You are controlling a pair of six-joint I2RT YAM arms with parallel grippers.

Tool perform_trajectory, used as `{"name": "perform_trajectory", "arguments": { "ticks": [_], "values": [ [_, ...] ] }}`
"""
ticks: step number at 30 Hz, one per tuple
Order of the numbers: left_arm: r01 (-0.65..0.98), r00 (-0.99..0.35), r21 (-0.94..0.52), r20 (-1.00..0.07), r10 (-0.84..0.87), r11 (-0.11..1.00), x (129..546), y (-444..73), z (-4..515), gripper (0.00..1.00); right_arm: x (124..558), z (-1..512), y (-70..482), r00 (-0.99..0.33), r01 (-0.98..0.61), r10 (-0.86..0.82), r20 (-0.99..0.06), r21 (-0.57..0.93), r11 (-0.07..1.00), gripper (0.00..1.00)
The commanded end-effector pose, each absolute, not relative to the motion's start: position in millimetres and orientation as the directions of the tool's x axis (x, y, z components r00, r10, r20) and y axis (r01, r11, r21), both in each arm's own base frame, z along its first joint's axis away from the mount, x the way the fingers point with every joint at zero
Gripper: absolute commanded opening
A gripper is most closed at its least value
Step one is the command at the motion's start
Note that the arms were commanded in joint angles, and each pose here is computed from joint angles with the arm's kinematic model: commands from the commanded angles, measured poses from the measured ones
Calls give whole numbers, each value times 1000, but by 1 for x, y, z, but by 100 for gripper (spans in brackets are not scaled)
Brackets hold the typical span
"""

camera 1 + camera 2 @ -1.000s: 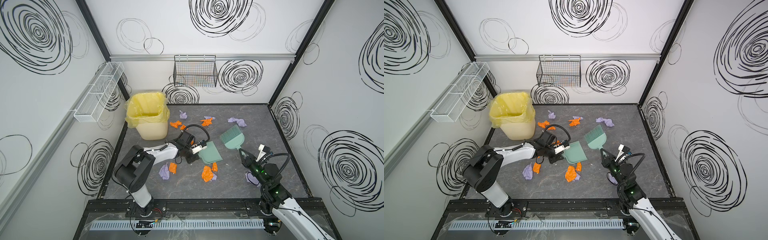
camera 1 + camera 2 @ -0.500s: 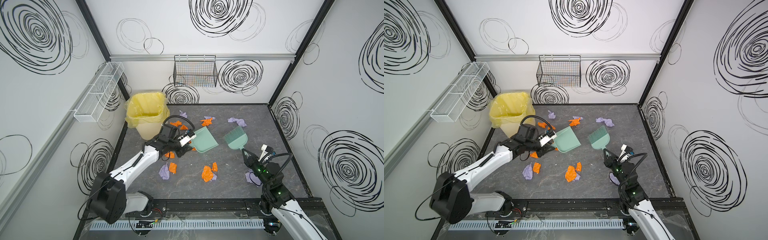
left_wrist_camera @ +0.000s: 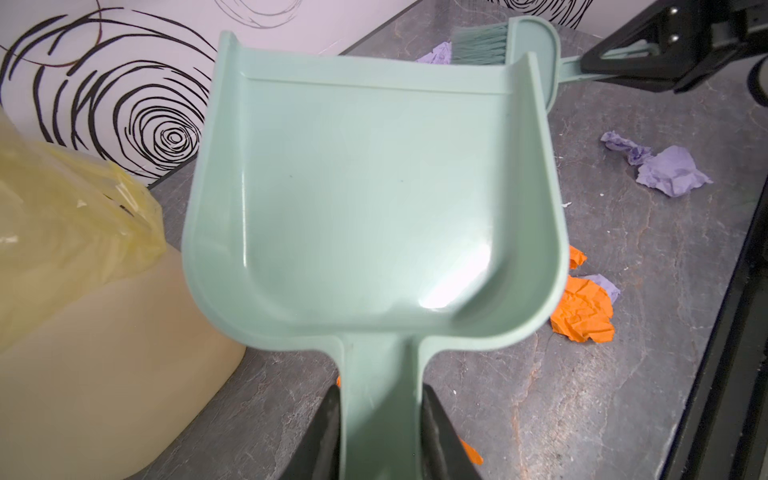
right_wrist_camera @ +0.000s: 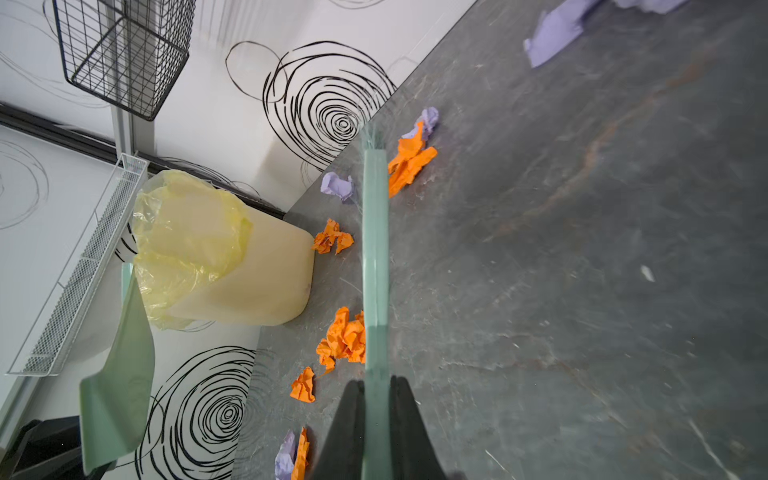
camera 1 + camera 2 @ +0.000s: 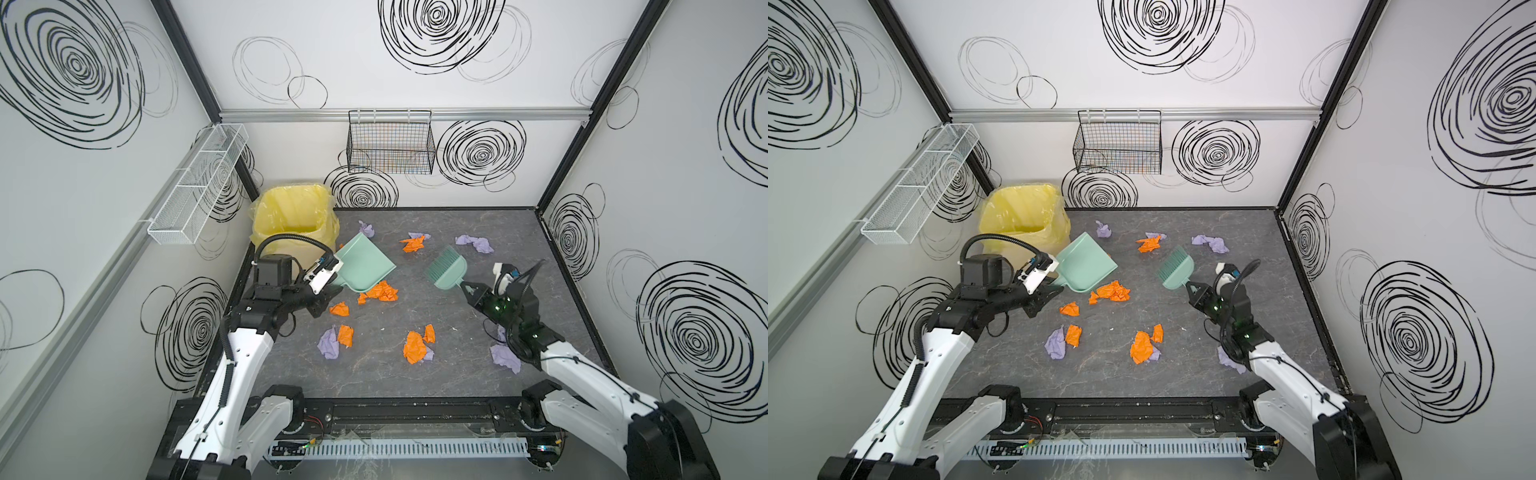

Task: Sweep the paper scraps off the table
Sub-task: 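Swing the green brush with the right gripper toward the scraps near the dustpan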

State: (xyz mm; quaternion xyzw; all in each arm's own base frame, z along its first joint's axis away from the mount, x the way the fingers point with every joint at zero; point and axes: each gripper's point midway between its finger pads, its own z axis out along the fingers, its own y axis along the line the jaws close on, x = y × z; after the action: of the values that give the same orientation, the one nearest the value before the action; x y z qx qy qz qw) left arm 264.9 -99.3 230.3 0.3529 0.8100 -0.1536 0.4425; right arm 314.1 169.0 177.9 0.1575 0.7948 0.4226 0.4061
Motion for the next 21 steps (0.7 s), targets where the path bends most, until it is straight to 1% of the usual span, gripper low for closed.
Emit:
{"name": "perform_trajectory", "arguments": {
  "ticks": [1, 3, 8, 10, 13, 15, 18, 21],
  "values": [
    [725, -344, 37, -846, 409, 687, 259, -99, 235, 0, 346, 231, 212, -603, -239, 569, -560, 807, 540, 0],
    [719, -345, 19, -858, 380, 694, 261, -97, 241, 0, 366, 236, 242, -638, -248, 555, -534, 825, 508, 0],
    [709, -344, -15, -880, 327, 705, 264, -93, 253, 0, 431, 242, 317, -745, -257, 504, -437, 885, 387, 0],
    [705, -343, -19, -884, 317, 709, 264, -92, 255, 0, 460, 231, 344, -784, -233, 482, -392, 905, 357, 0],
    [695, -348, -16, -882, 317, 719, 263, -88, 252, 0, 495, 220, 371, -803, -206, 498, -328, 936, 285, 0],
    [692, -356, -19, -878, 319, 722, 261, -86, 247, 0, 515, 210, 383, -806, -183, 512, -297, 948, 262, 0],
    [691, -368, -25, -872, 322, 722, 257, -83, 241, 0, 535, 194, 400, -814, -153, 520, -259, 959, 238, 0],
    [687, -371, -17, -867, 331, 726, 255, -79, 236, 0, 542, 178, 416, -831, -120, 517, -204, 974, 191, 0]
  ]
}}
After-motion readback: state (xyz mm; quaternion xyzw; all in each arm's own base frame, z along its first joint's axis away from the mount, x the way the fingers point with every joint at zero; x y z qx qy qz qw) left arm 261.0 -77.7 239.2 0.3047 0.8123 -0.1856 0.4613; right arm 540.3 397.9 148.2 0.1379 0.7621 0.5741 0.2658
